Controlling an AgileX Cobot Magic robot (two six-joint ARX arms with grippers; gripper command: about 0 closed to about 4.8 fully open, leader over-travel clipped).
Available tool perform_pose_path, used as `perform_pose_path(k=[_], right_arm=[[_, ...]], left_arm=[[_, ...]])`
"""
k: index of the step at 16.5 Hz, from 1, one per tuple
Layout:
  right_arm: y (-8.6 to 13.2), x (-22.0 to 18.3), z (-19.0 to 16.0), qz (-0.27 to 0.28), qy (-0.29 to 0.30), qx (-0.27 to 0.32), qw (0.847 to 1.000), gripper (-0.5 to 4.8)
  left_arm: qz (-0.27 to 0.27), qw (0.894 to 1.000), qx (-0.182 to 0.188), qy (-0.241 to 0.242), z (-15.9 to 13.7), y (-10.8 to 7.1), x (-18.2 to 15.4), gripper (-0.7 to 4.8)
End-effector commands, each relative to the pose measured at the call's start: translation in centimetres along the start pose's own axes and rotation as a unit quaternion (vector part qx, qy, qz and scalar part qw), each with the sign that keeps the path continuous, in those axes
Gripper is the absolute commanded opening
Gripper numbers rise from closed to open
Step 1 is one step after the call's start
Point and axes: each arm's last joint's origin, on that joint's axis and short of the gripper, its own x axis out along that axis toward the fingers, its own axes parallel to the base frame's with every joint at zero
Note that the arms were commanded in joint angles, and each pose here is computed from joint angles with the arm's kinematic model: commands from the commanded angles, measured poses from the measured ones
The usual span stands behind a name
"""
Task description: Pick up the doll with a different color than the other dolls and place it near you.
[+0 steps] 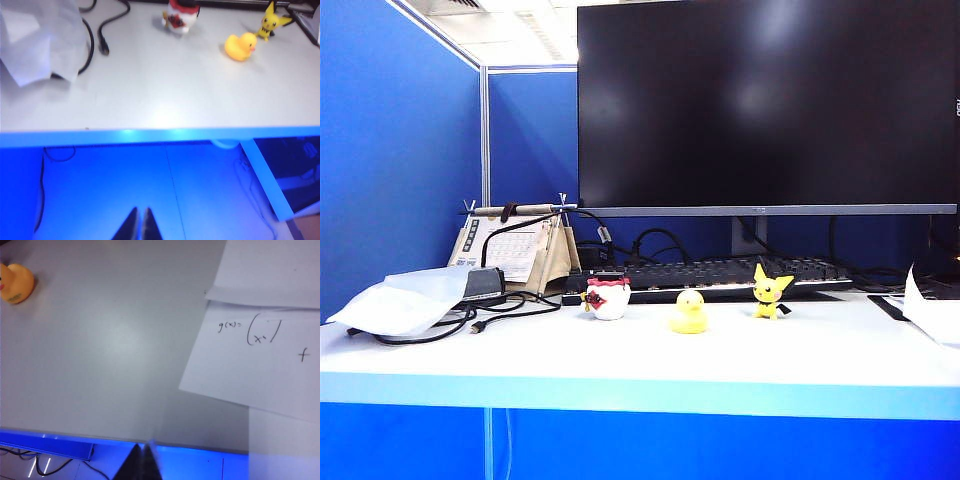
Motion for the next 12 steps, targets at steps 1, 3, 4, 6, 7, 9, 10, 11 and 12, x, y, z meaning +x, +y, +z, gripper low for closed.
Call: perform_pose_path(k=[1,3,4,6,7,9,10,11,12], right_arm=[[0.04,-0.02,0.12,0.002,-0.007,-0.004,1.0,-0.05],[0.04,-0.02,0.12,0.002,-0.006,-0.004,1.0,-0.05],[0.04,-0.02,0.12,0.002,-0.006,-0.004,1.0,-0.05],[0.04,-0.02,0.12,0.002,-0.006,-0.004,1.0,-0.05],[0.04,-0.02,0.12,0.002,-0.006,-0.004,1.0,-0.05],[0.04,-0.02,0.12,0.002,-0.006,-0.004,1.0,-0.05],[0.04,-0.02,0.12,0.002,-0.006,-0.004,1.0,-0.05],[0.04,-0.02,0.12,0.002,-0.007,-0.004,1.0,-0.05],[0.04,-0.02,0.12,0.002,-0.006,-0.004,1.0,-0.05]], left_arm=[[-0.007,1.0,-0.001,0.002,-0.06,-0.04,0.04,0.22],[-0.009,1.0,-0.001,0.003,-0.06,-0.05,0.04,0.23],[-0.011,1.0,-0.001,0.004,-0.07,-0.06,0.04,0.24],[-0.011,1.0,-0.001,0.004,-0.07,-0.06,0.04,0.27],[-0.012,1.0,0.001,0.004,-0.07,-0.06,0.03,0.28],[-0.023,1.0,0.005,0.007,-0.07,-0.13,0.03,0.97],[-0.032,0.999,0.006,0.009,-0.07,-0.19,0.03,1.66],[-0.045,0.999,0.005,0.01,-0.03,-0.28,0.02,2.25],[-0.069,0.998,0.002,0.002,0.22,-0.49,0.0,3.07]])
